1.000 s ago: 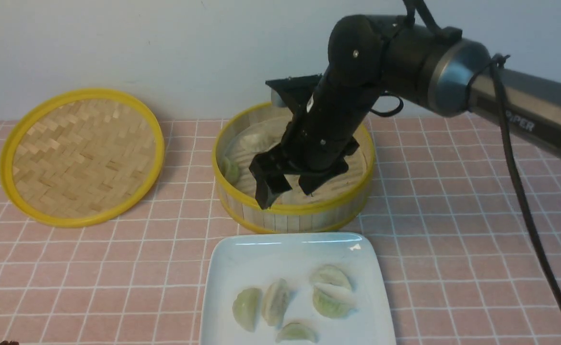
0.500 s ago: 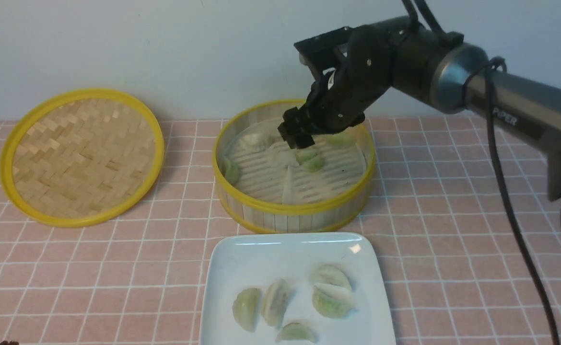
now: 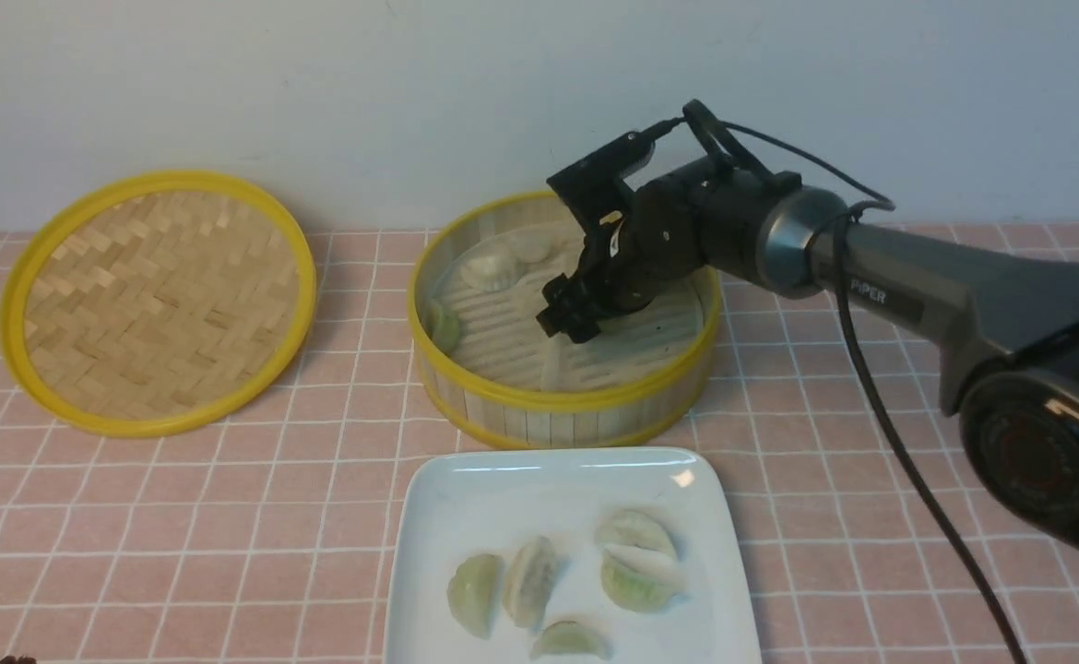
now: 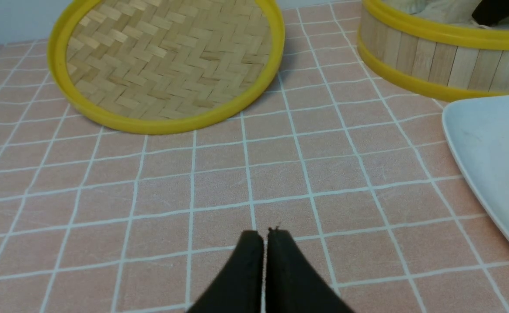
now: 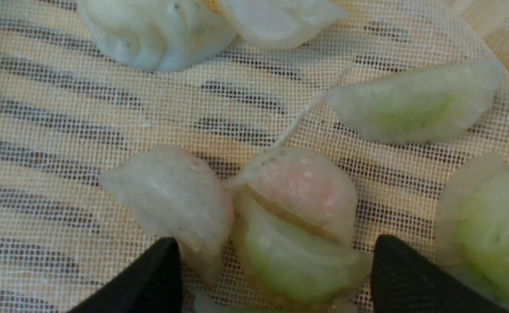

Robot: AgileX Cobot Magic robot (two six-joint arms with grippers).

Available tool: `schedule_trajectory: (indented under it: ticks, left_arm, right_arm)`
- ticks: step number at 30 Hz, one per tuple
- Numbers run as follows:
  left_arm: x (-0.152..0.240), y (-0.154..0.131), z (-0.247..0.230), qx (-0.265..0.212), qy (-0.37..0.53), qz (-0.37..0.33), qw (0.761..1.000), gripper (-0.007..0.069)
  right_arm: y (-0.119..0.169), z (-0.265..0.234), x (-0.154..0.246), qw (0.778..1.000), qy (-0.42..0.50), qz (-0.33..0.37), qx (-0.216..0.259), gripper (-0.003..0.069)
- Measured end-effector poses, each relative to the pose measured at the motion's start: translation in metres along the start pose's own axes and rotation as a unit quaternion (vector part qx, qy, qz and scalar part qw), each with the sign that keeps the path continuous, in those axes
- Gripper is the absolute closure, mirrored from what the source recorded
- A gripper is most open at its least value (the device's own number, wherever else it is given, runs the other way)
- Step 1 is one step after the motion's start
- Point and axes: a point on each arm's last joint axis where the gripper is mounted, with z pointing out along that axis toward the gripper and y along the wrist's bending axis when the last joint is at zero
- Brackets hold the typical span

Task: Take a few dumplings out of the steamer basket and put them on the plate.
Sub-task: Use the right arm to grab a dumpling from inside the steamer

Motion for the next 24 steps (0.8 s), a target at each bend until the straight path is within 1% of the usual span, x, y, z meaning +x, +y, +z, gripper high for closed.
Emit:
schedule_trajectory:
  ticks: [2, 3, 4, 5, 9, 10, 12, 13, 14, 16, 20, 24]
  left_arm:
    - [0.000, 0.000, 0.000, 0.000, 0.000, 0.000, 1.000, 0.0631]
    - [0.000, 0.000, 0.000, 0.000, 0.000, 0.000, 1.000, 0.0631]
    - [0.000, 0.000, 0.000, 0.000, 0.000, 0.000, 1.000, 0.0631]
    - [0.000, 0.000, 0.000, 0.000, 0.000, 0.000, 1.000, 0.0631]
    - [0.000, 0.000, 0.000, 0.000, 0.000, 0.000, 1.000, 0.0631]
    - [0.000, 0.000, 0.000, 0.000, 0.000, 0.000, 1.000, 0.0631]
    - [0.000, 0.000, 0.000, 0.000, 0.000, 0.000, 1.000, 0.0631]
    - [0.000, 0.000, 0.000, 0.000, 0.000, 0.000, 1.000, 0.0631]
    - [0.000, 0.000, 0.000, 0.000, 0.000, 0.000, 1.000, 0.0631]
    - [0.000, 0.000, 0.000, 0.000, 0.000, 0.000, 1.000, 0.0631]
    - [0.000, 0.000, 0.000, 0.000, 0.000, 0.000, 1.000, 0.0631]
    - [0.000, 0.000, 0.000, 0.000, 0.000, 0.000, 1.000, 0.0631]
  right_arm:
    - [0.001, 0.001, 0.000, 1.000, 0.003, 0.007, -0.004, 0.0178]
    - [0.001, 0.001, 0.001, 1.000, 0.004, 0.009, -0.005, 0.0186]
    - [0.002, 0.001, 0.001, 1.000, 0.008, 0.017, -0.008, 0.0269]
    - [0.001, 0.001, 0.001, 1.000, 0.010, 0.019, -0.008, 0.0316]
    - [0.001, -0.007, 0.000, 0.999, 0.024, 0.021, -0.007, 0.0343]
    - [0.000, -0.013, 0.000, 0.999, 0.039, 0.022, -0.008, 0.0400]
    - [0.000, -0.023, -0.001, 0.998, 0.052, 0.023, -0.009, 0.0547]
    - [-0.002, -0.034, -0.006, 0.998, 0.053, 0.024, -0.008, 0.0606]
    - [-0.002, -0.042, -0.009, 0.998, 0.051, 0.025, -0.008, 0.0634]
    - [-0.004, -0.061, -0.018, 0.999, 0.040, 0.027, -0.006, 0.0659]
    - [-0.007, -0.094, -0.032, 1.000, 0.015, 0.023, -0.004, 0.0671]
    - [-0.007, -0.094, -0.027, 0.999, 0.041, 0.000, -0.007, 0.0669]
